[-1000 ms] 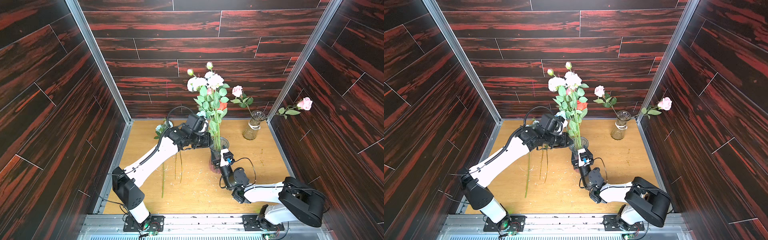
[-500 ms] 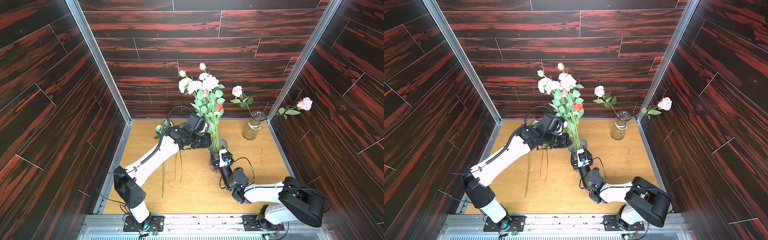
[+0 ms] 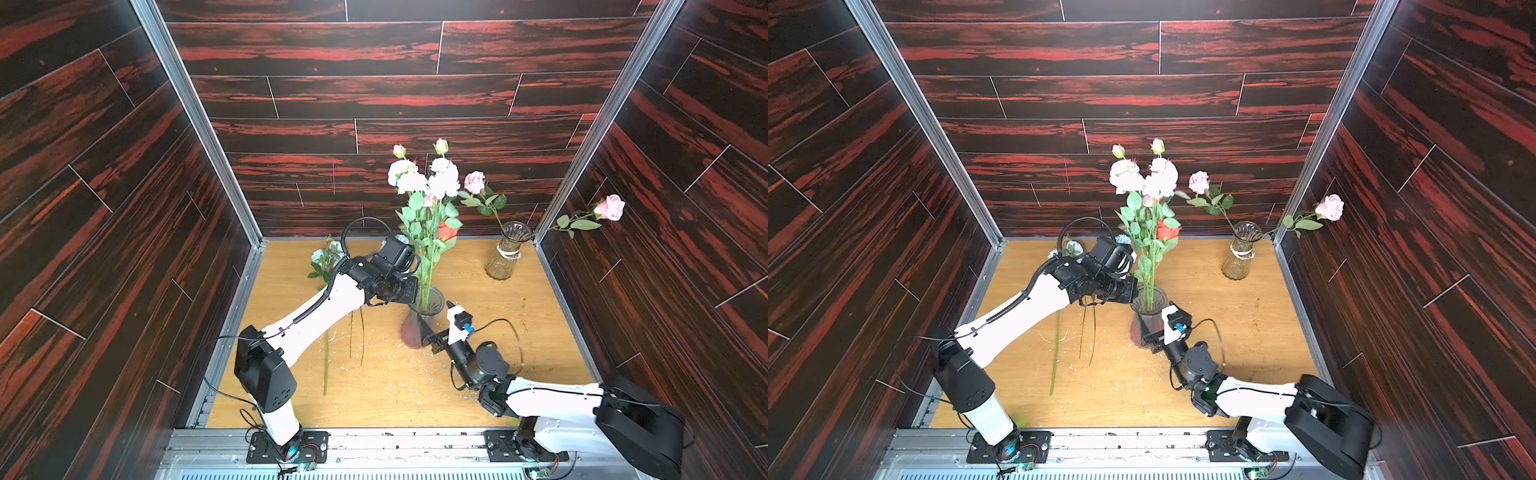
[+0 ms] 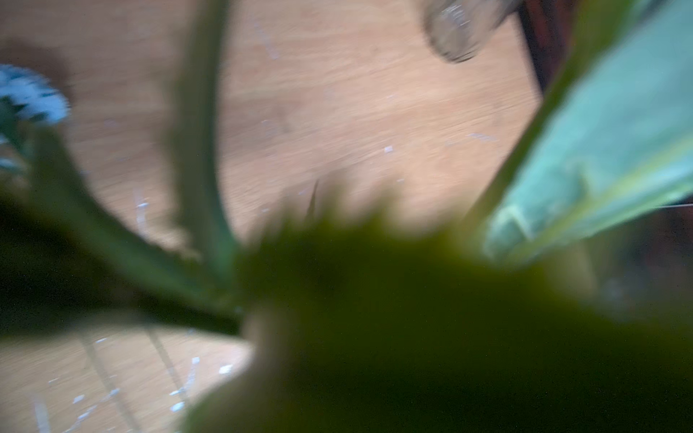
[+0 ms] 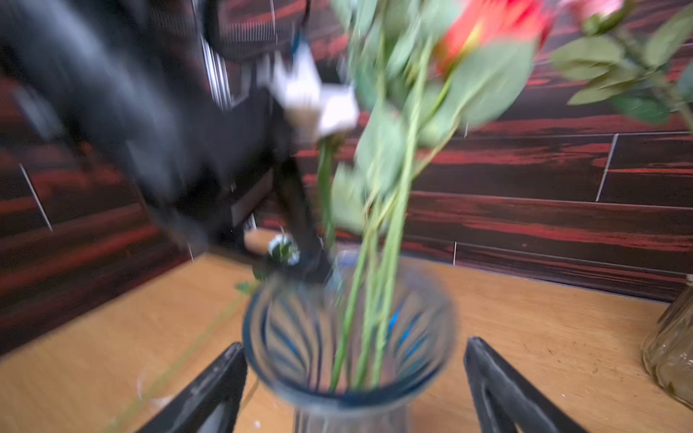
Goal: Pick out blue flowers from the vase
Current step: Place the vase at the center of the board.
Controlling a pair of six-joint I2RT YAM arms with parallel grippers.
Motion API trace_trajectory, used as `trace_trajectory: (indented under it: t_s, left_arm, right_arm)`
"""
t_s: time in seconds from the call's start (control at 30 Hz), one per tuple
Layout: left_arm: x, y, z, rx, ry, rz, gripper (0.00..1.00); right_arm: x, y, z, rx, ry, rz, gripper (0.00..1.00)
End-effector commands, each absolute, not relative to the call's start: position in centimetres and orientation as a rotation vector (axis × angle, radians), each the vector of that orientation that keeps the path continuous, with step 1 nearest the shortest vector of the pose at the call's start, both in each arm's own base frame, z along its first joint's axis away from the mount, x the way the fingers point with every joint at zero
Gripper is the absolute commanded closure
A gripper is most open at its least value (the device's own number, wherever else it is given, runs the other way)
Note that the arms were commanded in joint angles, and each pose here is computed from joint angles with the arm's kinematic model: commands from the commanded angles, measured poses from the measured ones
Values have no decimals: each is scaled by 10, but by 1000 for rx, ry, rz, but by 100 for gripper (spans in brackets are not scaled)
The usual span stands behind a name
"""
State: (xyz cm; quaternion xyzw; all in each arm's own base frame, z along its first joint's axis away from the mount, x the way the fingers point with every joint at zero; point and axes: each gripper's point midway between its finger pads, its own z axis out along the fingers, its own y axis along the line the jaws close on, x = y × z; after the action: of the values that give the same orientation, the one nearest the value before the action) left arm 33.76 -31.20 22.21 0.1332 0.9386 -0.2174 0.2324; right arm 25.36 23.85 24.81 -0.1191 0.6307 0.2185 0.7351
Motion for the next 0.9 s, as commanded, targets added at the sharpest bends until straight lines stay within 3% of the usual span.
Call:
trace_trajectory:
  t_s: [0.0, 0.27, 0.47, 0.87]
  left_arm:
    - [345, -297, 223, 376, 2549, -521, 100]
    - [343, -286, 212, 360, 2562, -520, 100]
    - [341, -286, 219, 373, 2545, -536, 70]
    - [332, -279, 236, 376, 2494, -553, 42]
  right_arm:
    - [249, 216, 279, -129, 1297, 530, 6]
    - [251, 198, 277, -102, 1297, 449, 5]
    - [251, 193, 278, -87, 1293, 435, 5]
    - [250, 187, 278, -78, 1290, 418, 5]
